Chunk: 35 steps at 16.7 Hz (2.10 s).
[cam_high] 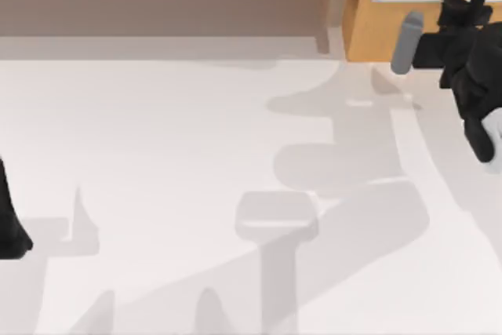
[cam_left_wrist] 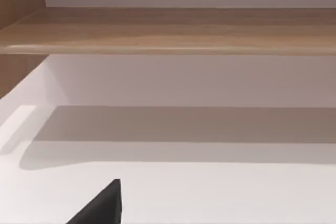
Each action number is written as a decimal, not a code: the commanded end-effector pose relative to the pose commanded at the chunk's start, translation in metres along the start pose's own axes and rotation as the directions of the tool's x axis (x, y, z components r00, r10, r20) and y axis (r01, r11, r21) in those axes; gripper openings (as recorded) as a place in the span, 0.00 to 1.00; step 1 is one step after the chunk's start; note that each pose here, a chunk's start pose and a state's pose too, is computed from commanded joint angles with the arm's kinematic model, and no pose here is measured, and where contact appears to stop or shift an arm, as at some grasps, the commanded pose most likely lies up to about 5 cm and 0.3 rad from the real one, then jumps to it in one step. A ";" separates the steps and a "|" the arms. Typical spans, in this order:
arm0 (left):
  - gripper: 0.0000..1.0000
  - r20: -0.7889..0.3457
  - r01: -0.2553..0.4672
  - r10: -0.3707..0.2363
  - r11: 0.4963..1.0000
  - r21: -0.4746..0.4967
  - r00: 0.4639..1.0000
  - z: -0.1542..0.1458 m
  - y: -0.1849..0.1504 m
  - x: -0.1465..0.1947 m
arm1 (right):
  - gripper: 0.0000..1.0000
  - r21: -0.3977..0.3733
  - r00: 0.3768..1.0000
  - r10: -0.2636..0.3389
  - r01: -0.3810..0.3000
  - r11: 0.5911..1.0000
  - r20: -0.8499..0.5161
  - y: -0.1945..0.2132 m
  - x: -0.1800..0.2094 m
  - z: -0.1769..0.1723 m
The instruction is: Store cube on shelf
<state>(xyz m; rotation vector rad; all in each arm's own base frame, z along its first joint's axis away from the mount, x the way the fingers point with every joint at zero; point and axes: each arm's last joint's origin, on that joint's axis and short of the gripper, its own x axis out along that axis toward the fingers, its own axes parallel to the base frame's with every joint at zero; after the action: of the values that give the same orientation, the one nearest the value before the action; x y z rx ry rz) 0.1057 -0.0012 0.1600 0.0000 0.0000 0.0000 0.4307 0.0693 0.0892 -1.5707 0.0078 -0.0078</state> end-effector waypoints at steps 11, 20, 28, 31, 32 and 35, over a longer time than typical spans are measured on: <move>1.00 0.000 0.000 0.000 1.000 0.000 1.000 0.000 0.000 0.000 | 0.00 -0.001 1.000 0.001 -0.001 1.000 0.001 0.000 -0.009 0.001; 1.00 0.000 0.000 0.000 1.000 0.000 1.000 0.000 0.000 0.000 | 0.00 0.002 1.000 0.005 -0.005 1.000 0.002 0.001 -0.064 0.001; 1.00 0.000 0.000 0.000 1.000 0.000 1.000 0.000 0.000 0.000 | 0.00 -0.002 1.000 0.017 -0.017 1.000 0.003 0.004 -0.101 0.001; 1.00 0.000 0.000 0.000 1.000 0.000 1.000 0.000 0.000 0.000 | 0.00 0.001 1.000 0.012 -0.012 1.000 0.000 0.003 -0.123 0.000; 1.00 0.000 0.000 0.000 1.000 0.000 1.000 0.000 0.000 0.000 | 0.00 0.002 1.000 0.009 -0.009 1.000 0.000 0.002 -0.126 0.000; 1.00 0.000 0.000 0.000 1.000 0.000 1.000 0.000 0.000 0.000 | 0.00 0.001 1.000 0.010 -0.010 1.000 0.000 0.002 -0.125 0.000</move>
<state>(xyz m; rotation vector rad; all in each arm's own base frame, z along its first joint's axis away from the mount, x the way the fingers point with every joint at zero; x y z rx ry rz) 0.1057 -0.0012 0.1600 0.0000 0.0000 0.0000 0.3059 0.0704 0.0867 -1.5696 0.0157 -0.0001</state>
